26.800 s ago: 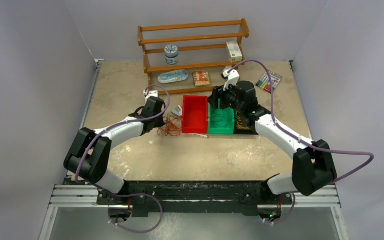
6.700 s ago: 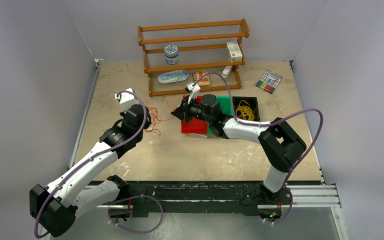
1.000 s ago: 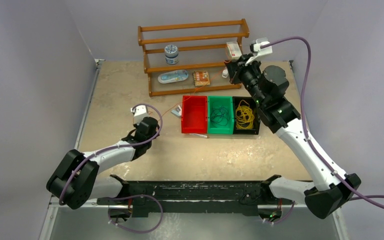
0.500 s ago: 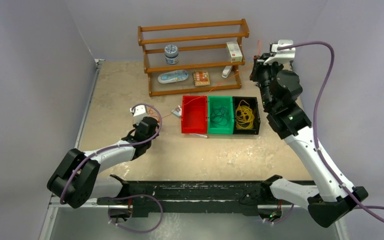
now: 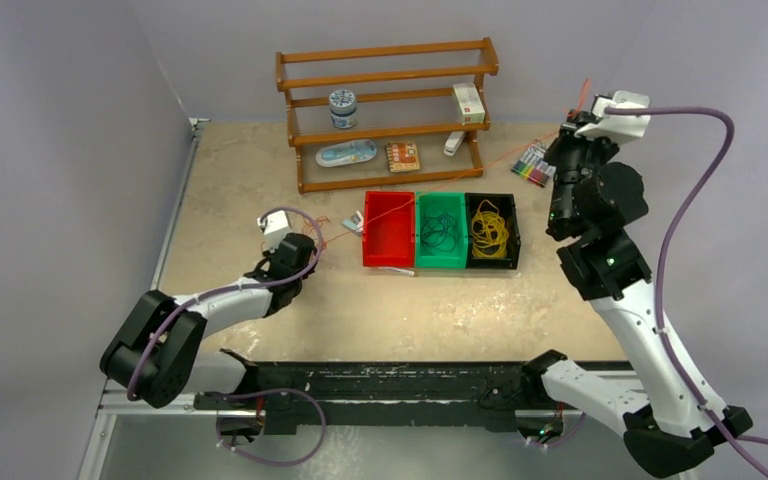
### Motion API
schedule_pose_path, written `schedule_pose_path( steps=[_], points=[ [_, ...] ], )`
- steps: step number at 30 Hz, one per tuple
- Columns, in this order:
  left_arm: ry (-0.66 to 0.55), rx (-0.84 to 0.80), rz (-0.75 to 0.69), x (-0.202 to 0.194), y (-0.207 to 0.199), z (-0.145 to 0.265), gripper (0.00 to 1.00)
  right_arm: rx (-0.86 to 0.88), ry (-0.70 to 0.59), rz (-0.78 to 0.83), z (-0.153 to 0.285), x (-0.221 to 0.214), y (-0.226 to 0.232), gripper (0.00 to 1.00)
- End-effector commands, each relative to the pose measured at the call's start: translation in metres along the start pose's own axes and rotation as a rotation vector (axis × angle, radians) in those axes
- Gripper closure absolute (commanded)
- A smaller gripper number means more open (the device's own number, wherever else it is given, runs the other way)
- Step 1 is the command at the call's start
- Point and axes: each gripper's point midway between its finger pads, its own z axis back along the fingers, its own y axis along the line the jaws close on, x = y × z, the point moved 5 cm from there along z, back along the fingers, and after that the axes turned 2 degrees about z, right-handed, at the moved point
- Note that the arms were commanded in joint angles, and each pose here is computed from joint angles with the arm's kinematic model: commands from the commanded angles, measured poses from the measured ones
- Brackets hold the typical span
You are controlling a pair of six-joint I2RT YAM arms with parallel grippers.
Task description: Untangle the cables
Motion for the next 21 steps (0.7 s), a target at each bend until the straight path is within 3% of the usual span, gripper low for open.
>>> schedule_pose_path(
  steps=[1,14,21],
  points=[
    [-0.031,0.063,0.051,0.014,0.003,-0.007,1.0,-0.141,-0.105,-0.031,0.012,0.034,-0.033,1.0],
    [-0.042,0.189,0.134,0.039,0.031,-0.025,1.0,-0.211,-0.152,-0.043,0.032,0.051,-0.062,1.0],
    [-0.055,0.265,0.254,0.058,0.062,-0.038,1.0,-0.232,-0.169,-0.04,0.039,0.056,-0.07,1.0]
  ],
)
